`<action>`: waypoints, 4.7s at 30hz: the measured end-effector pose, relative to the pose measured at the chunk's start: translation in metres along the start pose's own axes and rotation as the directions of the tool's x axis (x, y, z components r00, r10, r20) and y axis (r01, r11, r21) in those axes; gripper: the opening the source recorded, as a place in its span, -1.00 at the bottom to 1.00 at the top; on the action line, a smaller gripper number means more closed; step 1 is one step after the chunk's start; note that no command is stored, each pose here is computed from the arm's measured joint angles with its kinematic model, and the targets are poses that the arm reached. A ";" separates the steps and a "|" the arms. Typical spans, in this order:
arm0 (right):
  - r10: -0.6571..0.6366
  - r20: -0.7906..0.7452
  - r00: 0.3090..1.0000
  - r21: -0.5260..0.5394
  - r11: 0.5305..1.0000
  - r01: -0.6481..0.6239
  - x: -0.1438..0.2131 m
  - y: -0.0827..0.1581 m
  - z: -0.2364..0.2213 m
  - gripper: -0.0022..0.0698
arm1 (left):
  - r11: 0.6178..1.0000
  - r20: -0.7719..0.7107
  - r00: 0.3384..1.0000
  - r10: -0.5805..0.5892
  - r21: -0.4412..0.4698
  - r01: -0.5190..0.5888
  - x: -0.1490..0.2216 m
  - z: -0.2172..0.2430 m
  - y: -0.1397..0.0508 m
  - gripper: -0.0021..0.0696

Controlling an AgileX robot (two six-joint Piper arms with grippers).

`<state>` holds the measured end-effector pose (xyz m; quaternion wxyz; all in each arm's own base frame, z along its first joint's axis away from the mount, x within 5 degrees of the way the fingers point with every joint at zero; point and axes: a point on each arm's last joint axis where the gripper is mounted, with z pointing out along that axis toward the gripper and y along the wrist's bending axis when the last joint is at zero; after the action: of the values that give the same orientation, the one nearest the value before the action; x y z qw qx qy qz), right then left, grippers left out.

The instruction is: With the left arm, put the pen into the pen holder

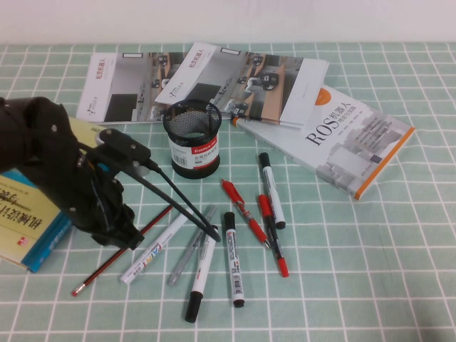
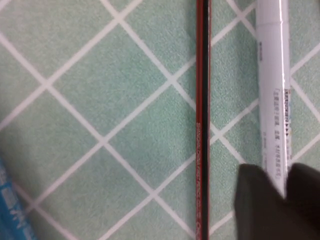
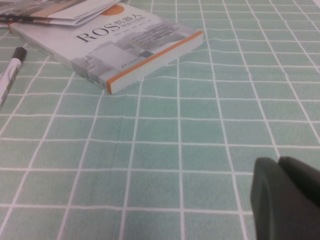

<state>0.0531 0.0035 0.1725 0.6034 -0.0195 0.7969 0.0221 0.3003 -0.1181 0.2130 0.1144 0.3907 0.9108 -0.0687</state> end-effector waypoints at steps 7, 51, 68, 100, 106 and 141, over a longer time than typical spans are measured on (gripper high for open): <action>0.000 0.000 1.000 0.000 1.000 0.000 0.000 0.000 0.000 -1.00 | 1.000 -0.016 1.000 -0.009 -0.014 0.009 -0.002 0.027 0.011 -0.03; 0.000 0.000 1.000 0.000 1.000 0.000 0.000 0.000 0.000 -1.00 | 0.972 0.475 0.880 -0.017 -0.198 0.126 -0.005 -0.094 -0.025 -0.87; 0.000 0.000 1.000 0.000 1.000 0.000 0.000 0.000 0.000 -1.00 | 0.922 0.832 0.555 0.009 -0.221 0.317 0.004 -0.118 -0.028 -0.88; 0.000 0.000 1.000 0.000 1.000 0.000 0.000 0.000 0.000 -1.00 | 0.971 0.989 0.142 0.038 -0.070 0.230 -0.059 -0.028 -0.011 -0.88; 0.000 0.000 1.000 0.000 1.000 0.000 0.000 0.000 0.000 -1.00 | 0.961 0.984 0.178 0.022 -0.070 0.268 -0.082 -0.004 0.016 -0.88; 0.000 0.000 1.000 0.000 1.000 0.000 0.000 0.000 0.000 -1.00 | 0.888 0.937 0.338 -0.089 -0.079 0.453 -0.029 -0.032 0.008 -0.46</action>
<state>0.0531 0.0035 0.1725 0.6034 -0.0195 0.7969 0.0221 0.3206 -0.1259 0.2509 0.6455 0.1023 0.7440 -0.1388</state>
